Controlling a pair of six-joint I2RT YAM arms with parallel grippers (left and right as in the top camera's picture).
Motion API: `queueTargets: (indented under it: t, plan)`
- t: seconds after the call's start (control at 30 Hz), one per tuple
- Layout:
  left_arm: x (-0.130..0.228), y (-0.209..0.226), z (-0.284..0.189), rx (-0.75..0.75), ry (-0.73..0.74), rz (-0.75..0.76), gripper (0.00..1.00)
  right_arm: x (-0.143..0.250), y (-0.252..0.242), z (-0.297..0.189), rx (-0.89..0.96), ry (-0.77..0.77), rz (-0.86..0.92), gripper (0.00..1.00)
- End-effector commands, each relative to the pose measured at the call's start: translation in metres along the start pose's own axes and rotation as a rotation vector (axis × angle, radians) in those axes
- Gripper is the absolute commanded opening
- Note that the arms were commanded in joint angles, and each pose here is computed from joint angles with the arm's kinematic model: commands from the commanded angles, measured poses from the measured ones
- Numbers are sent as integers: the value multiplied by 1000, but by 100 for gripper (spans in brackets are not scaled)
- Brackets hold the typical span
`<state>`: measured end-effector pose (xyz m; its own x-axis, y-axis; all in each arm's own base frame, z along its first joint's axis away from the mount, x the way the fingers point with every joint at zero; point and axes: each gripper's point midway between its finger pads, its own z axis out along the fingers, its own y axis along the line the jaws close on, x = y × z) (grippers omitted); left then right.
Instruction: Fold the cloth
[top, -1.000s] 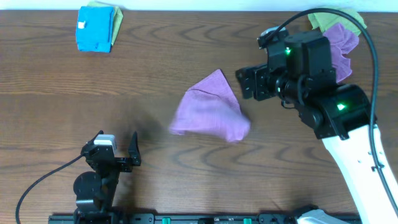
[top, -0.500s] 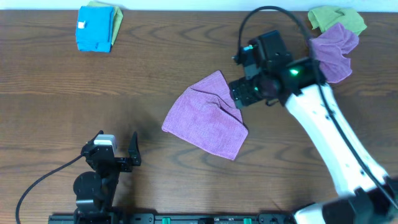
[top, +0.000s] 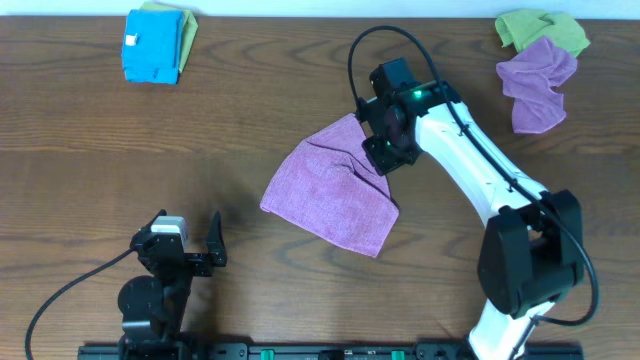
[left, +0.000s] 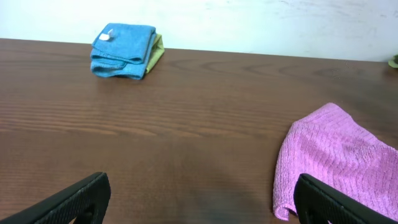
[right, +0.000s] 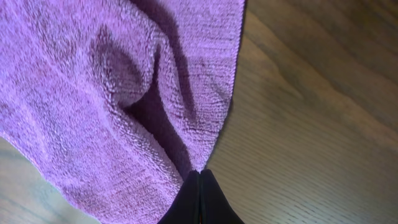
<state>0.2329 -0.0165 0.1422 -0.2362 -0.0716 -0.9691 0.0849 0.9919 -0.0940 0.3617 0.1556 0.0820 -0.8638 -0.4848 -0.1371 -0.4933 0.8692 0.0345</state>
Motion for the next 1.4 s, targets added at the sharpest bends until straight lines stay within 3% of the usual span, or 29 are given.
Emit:
queueTargets:
  t: [0.0, 0.37, 0.6, 0.8, 1.07, 1.37]
  plan:
    - [13, -1, 3, 7, 30, -6, 96, 4, 0, 1, -10, 8, -43, 1]
    - [13, -1, 3, 7, 30, -6, 95, 43, 18, 37, -117, 92, -61, 1]
    - [13, -1, 3, 7, 30, -6, 95, 31, 23, -6, -109, -51, -70, 2]
    - [13, -1, 3, 7, 30, -6, 96, 51, 25, -29, -88, -192, -34, 2]
    - [13, -1, 3, 7, 30, -6, 95, 69, 23, 20, -85, -240, 58, 1]
    - [13, -1, 3, 7, 30, -6, 95, 76, 33, 57, -154, -150, 64, 2]
